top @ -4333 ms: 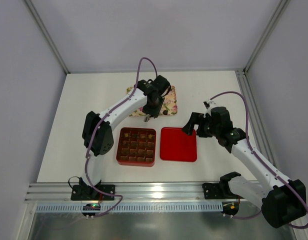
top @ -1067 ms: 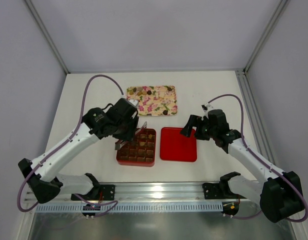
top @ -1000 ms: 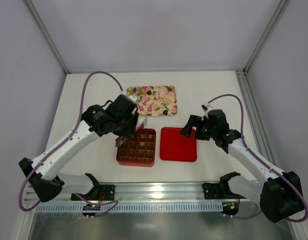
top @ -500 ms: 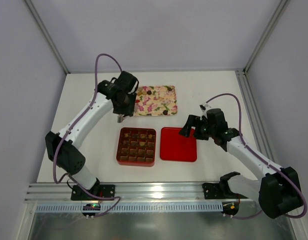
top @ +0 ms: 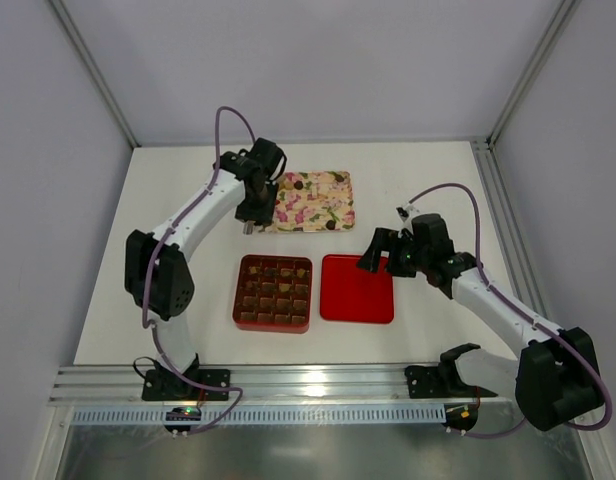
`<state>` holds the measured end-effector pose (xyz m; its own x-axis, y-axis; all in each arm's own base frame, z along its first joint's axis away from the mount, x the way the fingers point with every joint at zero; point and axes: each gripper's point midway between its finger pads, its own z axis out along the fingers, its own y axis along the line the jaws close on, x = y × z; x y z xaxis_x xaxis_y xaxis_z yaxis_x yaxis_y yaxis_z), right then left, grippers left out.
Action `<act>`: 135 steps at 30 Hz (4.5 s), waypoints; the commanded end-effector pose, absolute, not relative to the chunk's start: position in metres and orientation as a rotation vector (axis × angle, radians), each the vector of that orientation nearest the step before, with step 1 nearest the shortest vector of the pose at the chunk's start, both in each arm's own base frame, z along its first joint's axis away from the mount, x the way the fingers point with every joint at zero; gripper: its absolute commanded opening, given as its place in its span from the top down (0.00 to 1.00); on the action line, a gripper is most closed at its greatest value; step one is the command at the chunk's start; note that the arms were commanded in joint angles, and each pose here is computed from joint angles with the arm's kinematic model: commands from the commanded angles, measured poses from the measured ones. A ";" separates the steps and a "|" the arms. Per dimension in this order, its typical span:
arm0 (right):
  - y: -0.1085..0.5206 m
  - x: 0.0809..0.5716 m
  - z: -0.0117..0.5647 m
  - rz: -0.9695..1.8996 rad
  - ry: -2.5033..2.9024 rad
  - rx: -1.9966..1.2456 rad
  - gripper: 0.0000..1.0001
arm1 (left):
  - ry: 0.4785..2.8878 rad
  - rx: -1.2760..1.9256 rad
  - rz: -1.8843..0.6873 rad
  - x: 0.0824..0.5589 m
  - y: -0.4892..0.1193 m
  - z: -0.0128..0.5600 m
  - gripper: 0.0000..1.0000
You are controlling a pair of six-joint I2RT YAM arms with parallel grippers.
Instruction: Pack the chocolate
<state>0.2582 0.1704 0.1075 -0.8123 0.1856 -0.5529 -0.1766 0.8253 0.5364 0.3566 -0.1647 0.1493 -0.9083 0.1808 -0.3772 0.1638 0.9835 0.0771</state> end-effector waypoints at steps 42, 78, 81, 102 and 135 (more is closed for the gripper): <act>0.178 0.273 0.124 0.794 2.336 -0.041 0.08 | 2.727 0.237 0.052 0.373 -0.156 0.134 0.64; 0.178 0.272 0.128 0.808 2.322 -0.030 0.08 | 2.767 0.230 0.029 0.354 -0.152 0.138 0.64; 0.178 0.272 0.128 0.808 2.322 -0.030 0.08 | 2.766 0.236 0.034 0.355 -0.152 0.138 0.69; 0.179 0.276 0.132 0.807 2.314 -0.029 0.08 | 2.661 0.209 0.021 0.370 -0.153 0.183 0.75; 0.174 0.270 0.142 0.808 2.282 0.036 0.08 | 2.627 0.386 -0.230 0.215 -0.199 0.216 0.74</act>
<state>0.2670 0.1739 0.1258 -0.7870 0.2253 -0.5743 -0.1757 0.8105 0.5587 0.2253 -0.1960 0.2105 -0.8543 0.2672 -0.4459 0.3303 0.9414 -0.0688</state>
